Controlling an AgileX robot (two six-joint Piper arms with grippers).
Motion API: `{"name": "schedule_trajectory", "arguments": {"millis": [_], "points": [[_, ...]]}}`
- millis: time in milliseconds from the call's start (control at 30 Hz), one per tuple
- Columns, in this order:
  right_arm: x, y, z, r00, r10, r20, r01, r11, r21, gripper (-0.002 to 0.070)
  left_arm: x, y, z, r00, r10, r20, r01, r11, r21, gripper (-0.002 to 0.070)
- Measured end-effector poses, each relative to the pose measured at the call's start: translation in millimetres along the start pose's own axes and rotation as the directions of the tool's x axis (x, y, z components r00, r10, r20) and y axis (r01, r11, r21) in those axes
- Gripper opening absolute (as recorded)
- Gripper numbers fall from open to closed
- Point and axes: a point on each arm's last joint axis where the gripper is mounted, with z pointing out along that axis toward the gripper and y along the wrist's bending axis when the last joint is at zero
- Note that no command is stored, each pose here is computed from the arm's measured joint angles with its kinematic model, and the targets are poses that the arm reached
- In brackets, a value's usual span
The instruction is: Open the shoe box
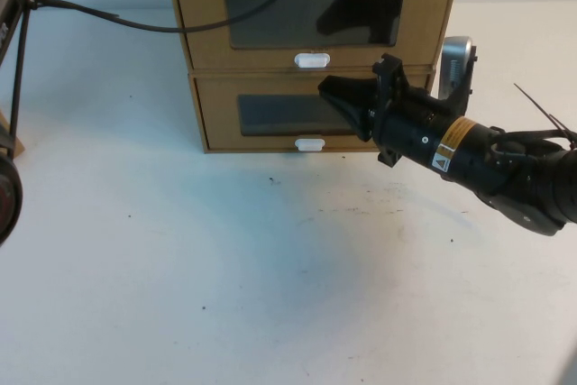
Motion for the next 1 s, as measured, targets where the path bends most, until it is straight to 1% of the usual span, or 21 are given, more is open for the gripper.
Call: {"name": "schedule_trajectory", "arguments": {"millis": [100,167,333,433,567,733,833,1000], "points": [[0,-1,0,1.000,-0.026,0.001,0.026,1.000,0.004,-0.0010,0,0.0,0,1.000,-0.002,0.000,0.002,1.000,0.000,-0.0006],[-1,0,0,0.999,-0.045,0.011,0.045,0.999,0.002,0.0018,0,0.0,0,1.000,-0.004,0.000,0.004,1.000,0.000,-0.0006],[-5,0,0,0.996,-0.079,0.052,0.079,0.997,0.000,0.0156,0,0.0,0,1.000,-0.006,0.000,0.006,1.000,0.000,-0.0006],[-6,0,0,0.994,-0.089,0.067,0.089,0.996,0.010,0.0188,0,0.0,0,1.000,-0.006,0.000,0.006,1.000,0.000,-0.0006],[-10,3,4,0.991,-0.108,0.074,0.107,0.994,0.017,0.0199,0,0.0,0,1.000,-0.006,0.000,0.006,1.000,0.000,-0.0006],[-15,11,20,0.988,-0.150,0.038,0.151,0.988,-0.024,0.0200,0,0.0,0,1.000,-0.006,0.000,0.006,1.000,0.000,-0.0006],[-15,8,27,0.990,-0.141,0.003,0.141,0.990,-0.027,0.0200,0,0.0,0,1.000,-0.008,0.000,0.008,1.000,0.000,-0.0006],[-15,4,31,0.993,-0.122,-0.012,0.121,0.992,-0.039,0.0183,0,0.0,0,1.000,-0.007,0.000,0.007,1.000,0.000,-0.0006]]}}
